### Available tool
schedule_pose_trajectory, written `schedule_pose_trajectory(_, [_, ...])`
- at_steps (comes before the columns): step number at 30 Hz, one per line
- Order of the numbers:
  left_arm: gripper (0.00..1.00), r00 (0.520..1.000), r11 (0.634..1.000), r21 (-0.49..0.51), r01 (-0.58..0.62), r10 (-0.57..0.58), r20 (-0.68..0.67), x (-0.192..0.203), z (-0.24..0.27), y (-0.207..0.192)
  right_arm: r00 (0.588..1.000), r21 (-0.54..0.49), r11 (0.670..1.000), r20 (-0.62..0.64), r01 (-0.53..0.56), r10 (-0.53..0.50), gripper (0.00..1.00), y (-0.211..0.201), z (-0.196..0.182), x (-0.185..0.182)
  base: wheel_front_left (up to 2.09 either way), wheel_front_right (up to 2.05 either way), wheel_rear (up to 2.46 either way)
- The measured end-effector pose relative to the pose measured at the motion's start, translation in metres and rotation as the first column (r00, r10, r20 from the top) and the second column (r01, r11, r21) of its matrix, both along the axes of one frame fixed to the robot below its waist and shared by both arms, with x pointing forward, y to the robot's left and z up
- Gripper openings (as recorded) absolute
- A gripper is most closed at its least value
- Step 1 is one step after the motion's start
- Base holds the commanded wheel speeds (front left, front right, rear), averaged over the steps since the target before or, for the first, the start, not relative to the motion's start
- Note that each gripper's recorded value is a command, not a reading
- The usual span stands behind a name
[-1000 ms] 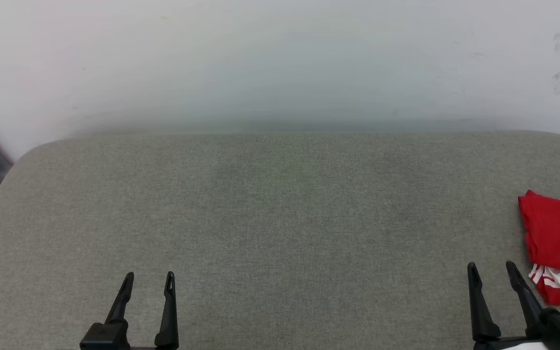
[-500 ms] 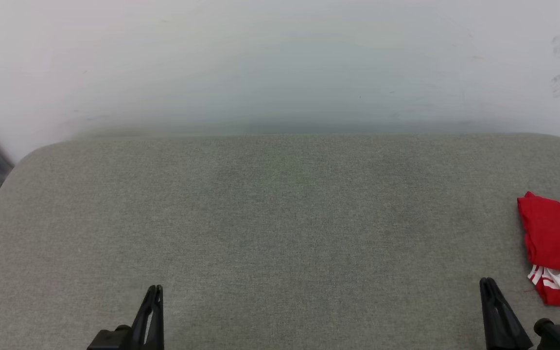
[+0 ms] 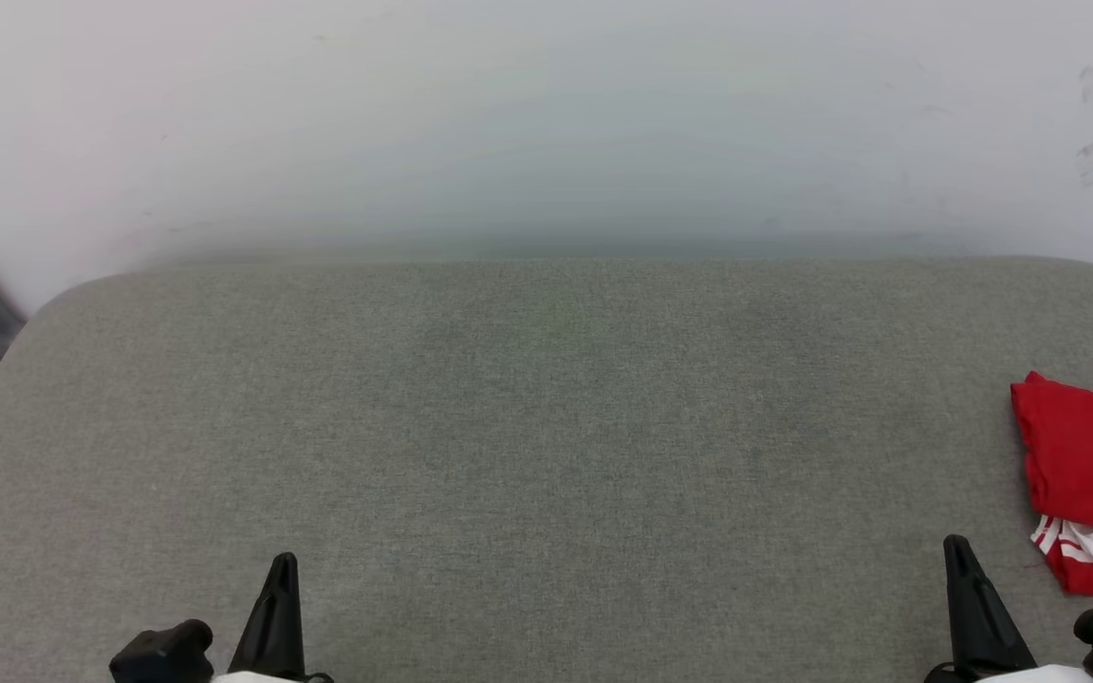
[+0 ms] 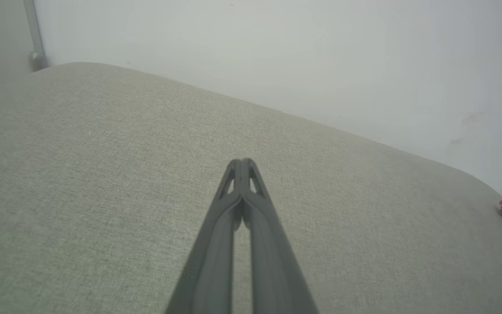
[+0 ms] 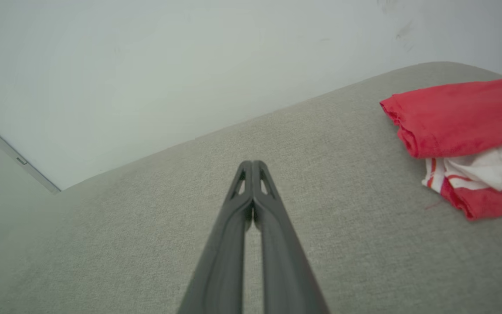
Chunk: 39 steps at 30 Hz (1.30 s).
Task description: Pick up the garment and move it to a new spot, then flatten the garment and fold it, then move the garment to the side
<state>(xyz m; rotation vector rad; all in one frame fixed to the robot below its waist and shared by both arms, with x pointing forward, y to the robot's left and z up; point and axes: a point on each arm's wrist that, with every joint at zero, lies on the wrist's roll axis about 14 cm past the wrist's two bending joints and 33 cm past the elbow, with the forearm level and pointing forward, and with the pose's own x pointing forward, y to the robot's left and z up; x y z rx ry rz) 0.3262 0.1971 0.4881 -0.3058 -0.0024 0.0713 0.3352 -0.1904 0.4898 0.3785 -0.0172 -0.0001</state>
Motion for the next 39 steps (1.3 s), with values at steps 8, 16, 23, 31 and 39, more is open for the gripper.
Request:
schedule_pose_trajectory(8, [0.0, 1.0, 0.99, -0.141, -0.015, 0.013, -0.014, 0.006, -0.002, 0.003, 1.0, 0.136, 0.991, -0.013, 0.018, -0.017, 0.0, -0.003, 0.0, 0.005, 0.0, 0.0, 0.0])
schedule_pose_trajectory(16, [0.0, 0.999, 0.963, -0.269, -0.029, 0.022, -0.026, 0.011, -0.004, 0.006, 0.999, 0.257, 0.966, -0.026, 0.03, -0.024, 0.0, -0.005, -0.001, 0.011, 0.0, 0.0, 0.0])
schedule_pose_trajectory(23, [0.0, 0.999, 0.929, -0.369, -0.033, 0.023, -0.033, 0.016, -0.004, 0.007, 0.999, 0.349, 0.936, -0.039, 0.04, -0.028, 0.0, -0.006, -0.002, 0.014, 0.0, 0.0, 0.0])
schedule_pose_trajectory(31, [0.0, 0.999, 0.881, -0.472, -0.038, 0.023, -0.037, 0.021, -0.005, 0.007, 0.999, 0.447, 0.893, -0.042, 0.045, -0.029, 0.0, -0.007, 0.0, 0.019, 0.0, 0.0, 0.0])
schedule_pose_trajectory(39, [0.0, 0.999, 0.828, -0.56, -0.036, 0.02, -0.036, 0.026, -0.004, 0.008, 0.999, 0.532, 0.846, -0.046, 0.047, -0.026, 0.0, -0.008, 0.001, 0.024, 0.0, 0.0, 0.0])
